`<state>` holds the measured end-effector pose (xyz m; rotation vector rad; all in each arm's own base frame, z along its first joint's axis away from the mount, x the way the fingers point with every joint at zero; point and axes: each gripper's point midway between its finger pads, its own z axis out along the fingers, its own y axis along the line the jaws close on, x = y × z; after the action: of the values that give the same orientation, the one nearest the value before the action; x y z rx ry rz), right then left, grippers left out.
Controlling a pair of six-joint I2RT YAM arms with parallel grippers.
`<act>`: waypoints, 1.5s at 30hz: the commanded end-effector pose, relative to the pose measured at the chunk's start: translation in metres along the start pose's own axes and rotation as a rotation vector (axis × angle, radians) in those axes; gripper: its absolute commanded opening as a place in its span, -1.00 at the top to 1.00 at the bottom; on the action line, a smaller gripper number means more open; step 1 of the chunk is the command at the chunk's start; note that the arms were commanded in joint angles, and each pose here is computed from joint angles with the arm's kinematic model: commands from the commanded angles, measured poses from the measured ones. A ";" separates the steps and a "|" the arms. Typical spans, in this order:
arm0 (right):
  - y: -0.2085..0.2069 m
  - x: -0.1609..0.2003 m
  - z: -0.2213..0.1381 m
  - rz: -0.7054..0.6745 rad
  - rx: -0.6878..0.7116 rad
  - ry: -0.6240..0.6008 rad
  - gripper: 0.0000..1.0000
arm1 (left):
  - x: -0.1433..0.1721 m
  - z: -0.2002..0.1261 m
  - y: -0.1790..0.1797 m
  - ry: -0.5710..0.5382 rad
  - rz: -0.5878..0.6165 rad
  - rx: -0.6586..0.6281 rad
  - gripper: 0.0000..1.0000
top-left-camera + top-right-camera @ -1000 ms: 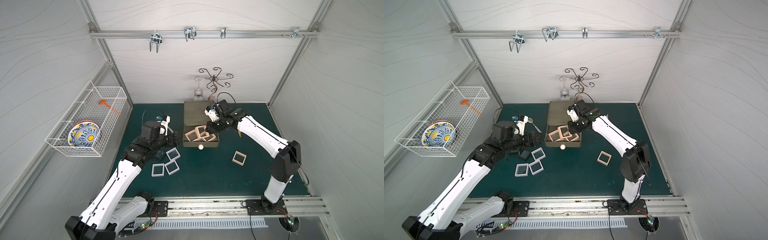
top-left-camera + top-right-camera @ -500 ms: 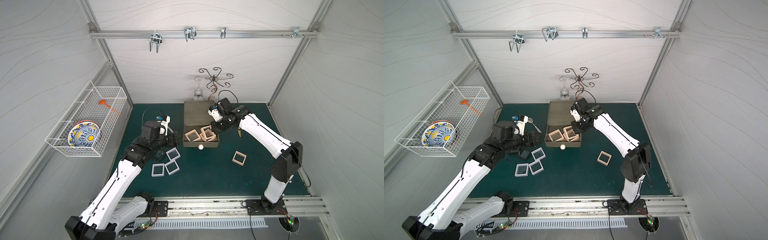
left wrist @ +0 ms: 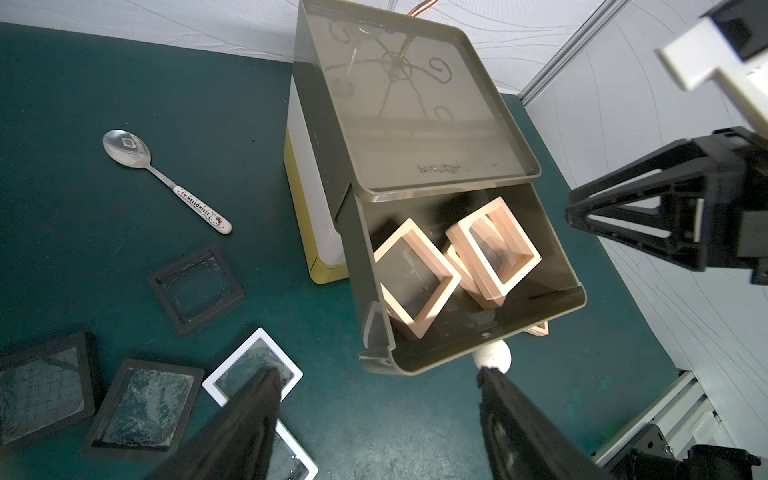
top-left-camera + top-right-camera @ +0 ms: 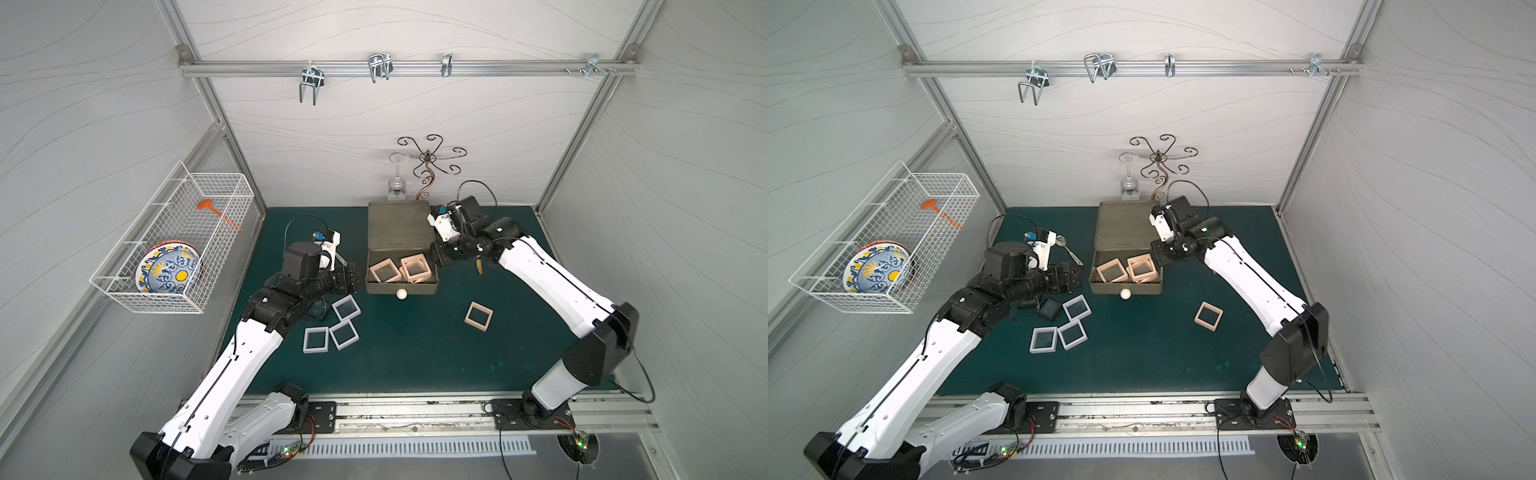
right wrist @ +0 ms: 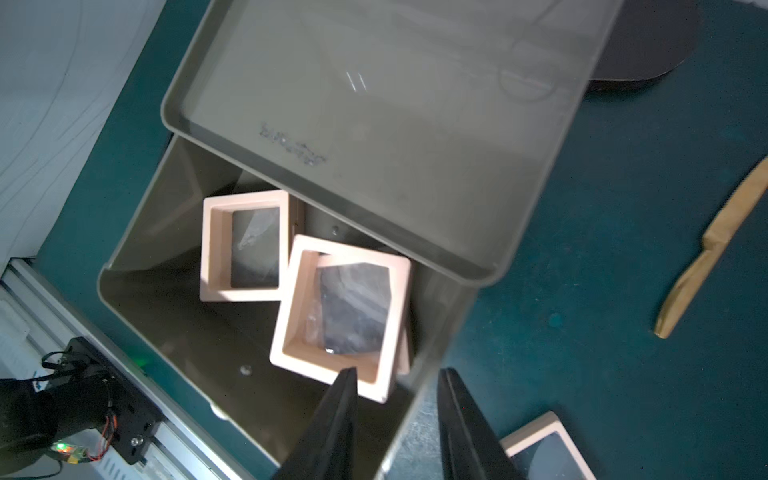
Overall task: Place the brooch boxes into the drawer by color
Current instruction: Place the brooch box in the drawer, then pick up the brooch box from the center of the board.
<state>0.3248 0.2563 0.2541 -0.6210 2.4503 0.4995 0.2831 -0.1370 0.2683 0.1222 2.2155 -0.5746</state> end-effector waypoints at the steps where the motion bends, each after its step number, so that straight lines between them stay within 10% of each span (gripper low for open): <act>1: -0.033 -0.002 -0.018 0.107 0.009 -0.087 0.23 | -0.013 -0.006 -0.002 -0.046 0.009 0.004 -0.57; 10: -0.146 0.095 -0.001 0.381 0.177 0.083 0.17 | -0.012 -0.004 -0.004 -0.039 0.007 0.015 -0.57; 21: -0.154 0.185 0.062 0.469 0.206 0.467 0.06 | -0.006 0.005 -0.012 0.007 -0.006 0.068 -0.57; 45: -0.165 0.210 0.086 0.356 0.326 0.633 0.16 | -0.007 0.003 -0.011 -0.001 -0.004 0.058 -0.58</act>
<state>0.2954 0.0943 0.0291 -0.1736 3.1485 0.0494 0.2830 -0.1470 0.2602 0.1488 2.2512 -0.6294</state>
